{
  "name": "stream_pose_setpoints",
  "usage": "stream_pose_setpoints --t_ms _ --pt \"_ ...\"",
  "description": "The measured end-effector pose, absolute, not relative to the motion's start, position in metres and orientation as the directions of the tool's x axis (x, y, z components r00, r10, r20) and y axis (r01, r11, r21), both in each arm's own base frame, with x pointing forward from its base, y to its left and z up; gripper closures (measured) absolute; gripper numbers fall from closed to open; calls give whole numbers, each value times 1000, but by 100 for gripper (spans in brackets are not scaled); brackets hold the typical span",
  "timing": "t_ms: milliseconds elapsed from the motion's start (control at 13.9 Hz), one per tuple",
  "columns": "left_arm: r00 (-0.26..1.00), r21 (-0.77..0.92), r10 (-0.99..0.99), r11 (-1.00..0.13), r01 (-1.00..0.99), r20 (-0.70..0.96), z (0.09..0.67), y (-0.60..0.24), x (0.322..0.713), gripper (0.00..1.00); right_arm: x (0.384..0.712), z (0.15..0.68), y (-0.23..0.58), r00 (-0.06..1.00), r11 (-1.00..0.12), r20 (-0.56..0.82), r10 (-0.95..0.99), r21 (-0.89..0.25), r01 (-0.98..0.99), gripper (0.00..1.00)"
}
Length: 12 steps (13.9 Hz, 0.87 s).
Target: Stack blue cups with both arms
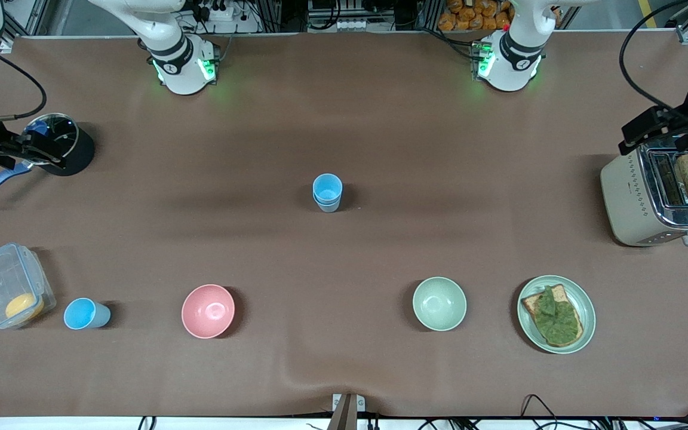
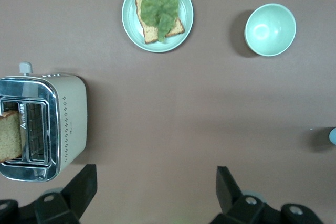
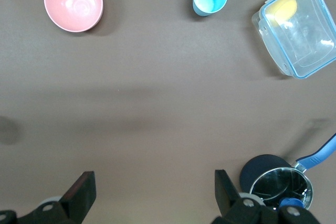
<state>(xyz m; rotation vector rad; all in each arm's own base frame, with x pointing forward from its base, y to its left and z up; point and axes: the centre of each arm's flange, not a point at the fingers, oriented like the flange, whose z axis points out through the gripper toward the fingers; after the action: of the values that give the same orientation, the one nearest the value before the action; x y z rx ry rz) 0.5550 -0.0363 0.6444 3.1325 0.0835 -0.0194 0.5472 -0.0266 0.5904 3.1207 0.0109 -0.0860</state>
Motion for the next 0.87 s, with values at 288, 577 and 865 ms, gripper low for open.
stream_pose_setpoints --t_ms 288,577,865 --pt "997 5 64 -998 64 -40 631 -31 562 0 547 590 -26 998 -1000 -56 7 19 9 0" --pt "997 4 66 -998 67 -43 632 -29 562 0 547 590 -25 998 -1000 -60 8 19 10 0" --pt "997 4 62 -998 62 -47 631 -31 562 0 547 590 -24 998 -1000 -61 12 19 13 0"
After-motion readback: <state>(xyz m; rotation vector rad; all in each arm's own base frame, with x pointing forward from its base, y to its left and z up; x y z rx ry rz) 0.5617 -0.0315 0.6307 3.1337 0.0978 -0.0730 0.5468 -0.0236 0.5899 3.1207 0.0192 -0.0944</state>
